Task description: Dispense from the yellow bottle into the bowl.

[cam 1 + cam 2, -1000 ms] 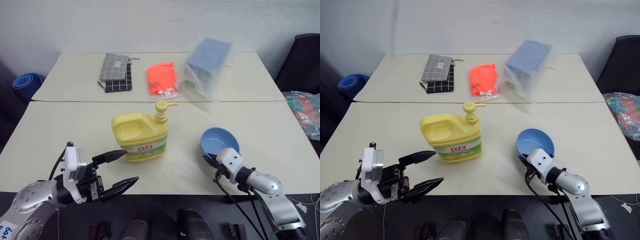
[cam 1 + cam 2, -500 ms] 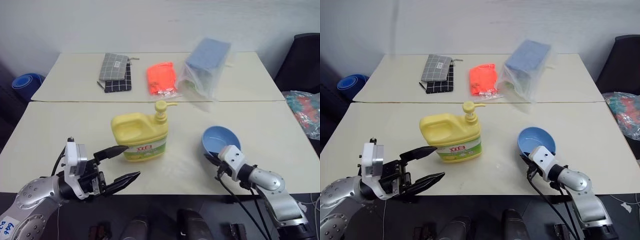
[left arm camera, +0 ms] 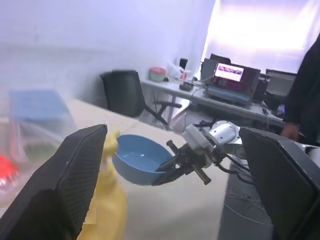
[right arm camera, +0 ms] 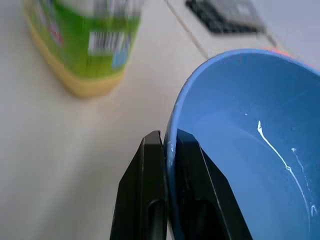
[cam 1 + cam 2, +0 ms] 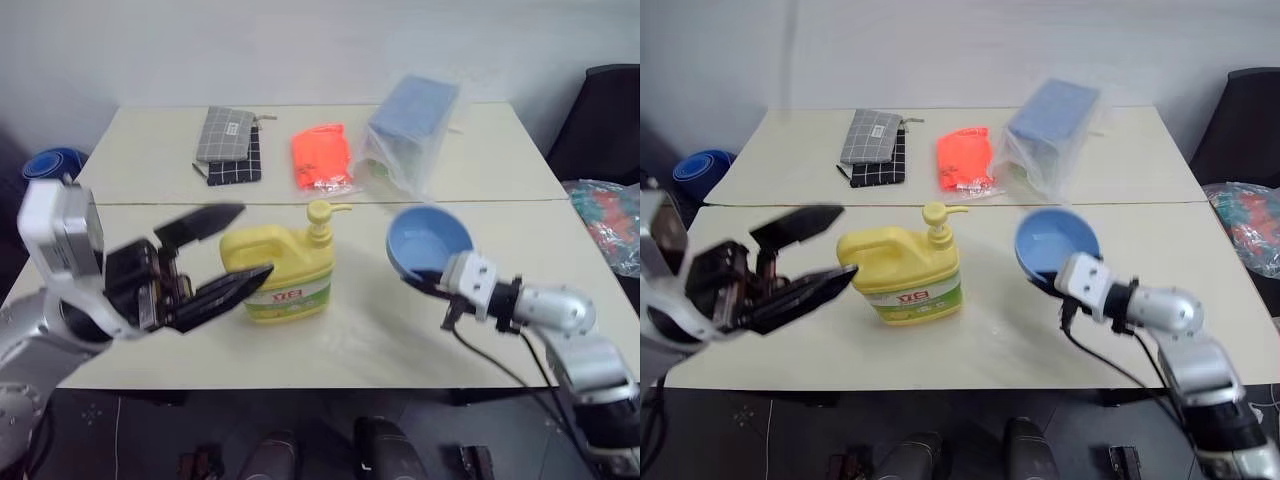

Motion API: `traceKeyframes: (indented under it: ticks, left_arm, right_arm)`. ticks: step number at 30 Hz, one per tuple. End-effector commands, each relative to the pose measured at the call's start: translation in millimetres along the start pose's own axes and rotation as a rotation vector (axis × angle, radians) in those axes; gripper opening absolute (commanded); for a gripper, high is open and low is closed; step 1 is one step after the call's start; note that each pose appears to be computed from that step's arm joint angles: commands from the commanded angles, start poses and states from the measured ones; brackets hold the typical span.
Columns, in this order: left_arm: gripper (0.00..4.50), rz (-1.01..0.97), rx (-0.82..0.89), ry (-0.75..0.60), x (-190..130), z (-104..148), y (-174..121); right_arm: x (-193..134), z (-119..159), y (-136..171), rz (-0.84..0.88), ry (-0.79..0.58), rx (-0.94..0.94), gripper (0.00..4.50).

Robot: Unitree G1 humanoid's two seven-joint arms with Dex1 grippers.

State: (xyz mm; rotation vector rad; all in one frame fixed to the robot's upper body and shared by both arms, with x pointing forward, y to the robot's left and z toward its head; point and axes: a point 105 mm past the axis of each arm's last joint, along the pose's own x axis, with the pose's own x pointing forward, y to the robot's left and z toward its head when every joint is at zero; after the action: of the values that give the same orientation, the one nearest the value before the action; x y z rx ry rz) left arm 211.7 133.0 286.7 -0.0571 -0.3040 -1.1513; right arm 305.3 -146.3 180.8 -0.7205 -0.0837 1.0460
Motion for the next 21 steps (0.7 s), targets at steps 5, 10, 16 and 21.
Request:
traceKeyframes:
  ticks: [5, 10, 16, 21]
  left_arm:
    - [2.65, -0.016, 0.100, 0.029, 42, 6, 35]
    - [1.11, -0.062, 0.151, 0.061, 61, -1, 41]
    - [0.04, -0.103, 0.190, 0.148, 75, -26, 41]
    - [0.04, -0.062, 0.130, 0.181, 82, -42, 46]
  right_arm:
    - [0, 55, -25, 0.265, 0.028, -0.043, 0.00]
    - [3, 72, -19, 0.368, 0.029, -0.031, 0.00]
    - [6, 91, -18, 0.408, 0.013, -0.058, 0.00]
    - [8, 96, -17, 0.412, 0.009, -0.073, 0.00]
